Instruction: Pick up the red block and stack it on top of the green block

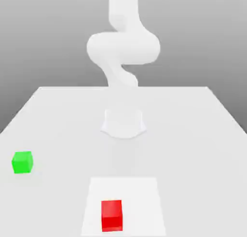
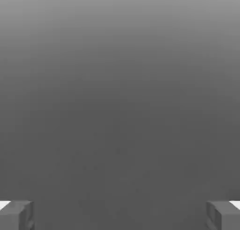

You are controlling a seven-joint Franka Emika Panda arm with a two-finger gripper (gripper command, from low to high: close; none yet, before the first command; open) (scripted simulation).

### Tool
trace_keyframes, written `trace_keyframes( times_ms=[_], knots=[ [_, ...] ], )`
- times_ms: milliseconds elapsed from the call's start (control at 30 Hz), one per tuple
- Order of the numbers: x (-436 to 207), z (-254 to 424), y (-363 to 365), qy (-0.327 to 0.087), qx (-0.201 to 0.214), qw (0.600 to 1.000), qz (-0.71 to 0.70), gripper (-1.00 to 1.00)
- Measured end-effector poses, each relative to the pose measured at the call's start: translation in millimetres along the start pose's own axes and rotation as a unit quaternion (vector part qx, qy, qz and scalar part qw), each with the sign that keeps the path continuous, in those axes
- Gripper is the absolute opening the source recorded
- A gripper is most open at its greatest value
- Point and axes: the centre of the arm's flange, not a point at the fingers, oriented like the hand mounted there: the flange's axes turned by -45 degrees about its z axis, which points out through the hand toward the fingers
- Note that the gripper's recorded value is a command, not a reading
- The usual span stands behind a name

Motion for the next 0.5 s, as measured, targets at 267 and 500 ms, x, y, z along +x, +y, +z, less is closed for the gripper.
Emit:
trace_keyframes(
  times_ms=[267,500],
  knots=[
    [-35.4,162.4,9.8,-0.120,0.008,0.993,-0.010,0.00],
    [-105.7,282.8,17.3,-0.222,0.011,0.975,-0.020,0.00]
  ],
)
